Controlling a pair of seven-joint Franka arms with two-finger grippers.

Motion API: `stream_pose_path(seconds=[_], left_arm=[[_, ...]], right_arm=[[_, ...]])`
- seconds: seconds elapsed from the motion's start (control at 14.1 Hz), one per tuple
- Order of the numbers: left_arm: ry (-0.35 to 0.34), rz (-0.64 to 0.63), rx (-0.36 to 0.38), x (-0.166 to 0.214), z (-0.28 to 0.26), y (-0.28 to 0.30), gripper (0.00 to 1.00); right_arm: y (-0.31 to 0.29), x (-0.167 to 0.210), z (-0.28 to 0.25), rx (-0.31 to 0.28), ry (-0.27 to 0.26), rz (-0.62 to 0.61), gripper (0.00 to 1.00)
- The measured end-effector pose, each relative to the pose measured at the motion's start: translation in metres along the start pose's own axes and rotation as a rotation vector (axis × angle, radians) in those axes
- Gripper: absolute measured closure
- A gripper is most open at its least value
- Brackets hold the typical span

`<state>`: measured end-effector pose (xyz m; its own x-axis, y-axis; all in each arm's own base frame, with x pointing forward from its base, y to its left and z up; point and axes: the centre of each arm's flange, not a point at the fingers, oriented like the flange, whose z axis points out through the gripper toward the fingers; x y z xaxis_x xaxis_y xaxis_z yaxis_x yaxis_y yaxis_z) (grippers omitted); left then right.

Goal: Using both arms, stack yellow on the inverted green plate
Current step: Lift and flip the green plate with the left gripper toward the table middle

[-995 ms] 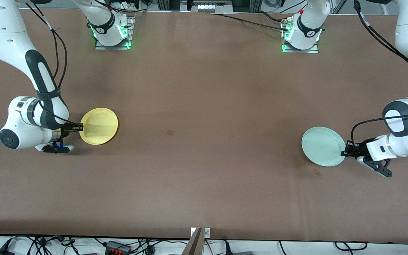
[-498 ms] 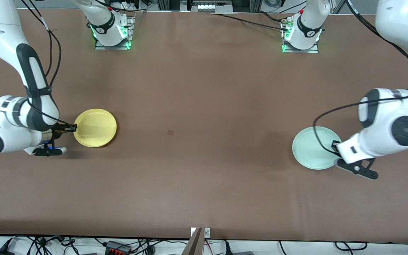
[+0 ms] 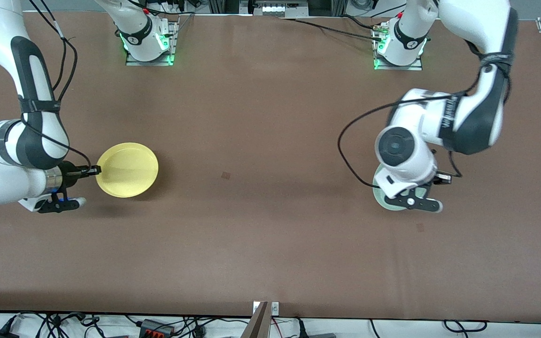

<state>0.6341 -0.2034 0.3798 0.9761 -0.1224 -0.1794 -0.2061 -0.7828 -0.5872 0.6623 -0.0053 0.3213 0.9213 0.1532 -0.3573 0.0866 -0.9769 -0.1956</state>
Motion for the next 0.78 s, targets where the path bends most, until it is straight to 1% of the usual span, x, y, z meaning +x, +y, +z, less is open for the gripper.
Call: stream_pose_path(seconds=[0.14,0.28,0.43,0.57,0.78], left_arm=[[-0.002,-0.065,0.085,-0.005,-0.003,0.033,0.97],[0.013,-0.11,0.198,-0.013,-0.005,0.076,0.97],[0.029,-0.158,0.271,-0.024,-0.004,0.126,0.97],[0.046,-0.203,0.328,-0.031,0.006,0.163,0.97],[0.065,-0.258,0.367,-0.037,0.022,0.198,0.97]], right_arm=[[-0.015,0.003,-0.005,0.071,0.021,-0.005,0.97],[-0.02,0.004,-0.005,0.1,0.025,-0.006,0.97],[-0.034,0.005,-0.002,0.097,0.019,-0.016,0.97],[-0.057,0.008,0.002,0.087,0.007,0.006,0.97],[-0.087,0.01,0.008,0.072,-0.005,0.014,0.97]])
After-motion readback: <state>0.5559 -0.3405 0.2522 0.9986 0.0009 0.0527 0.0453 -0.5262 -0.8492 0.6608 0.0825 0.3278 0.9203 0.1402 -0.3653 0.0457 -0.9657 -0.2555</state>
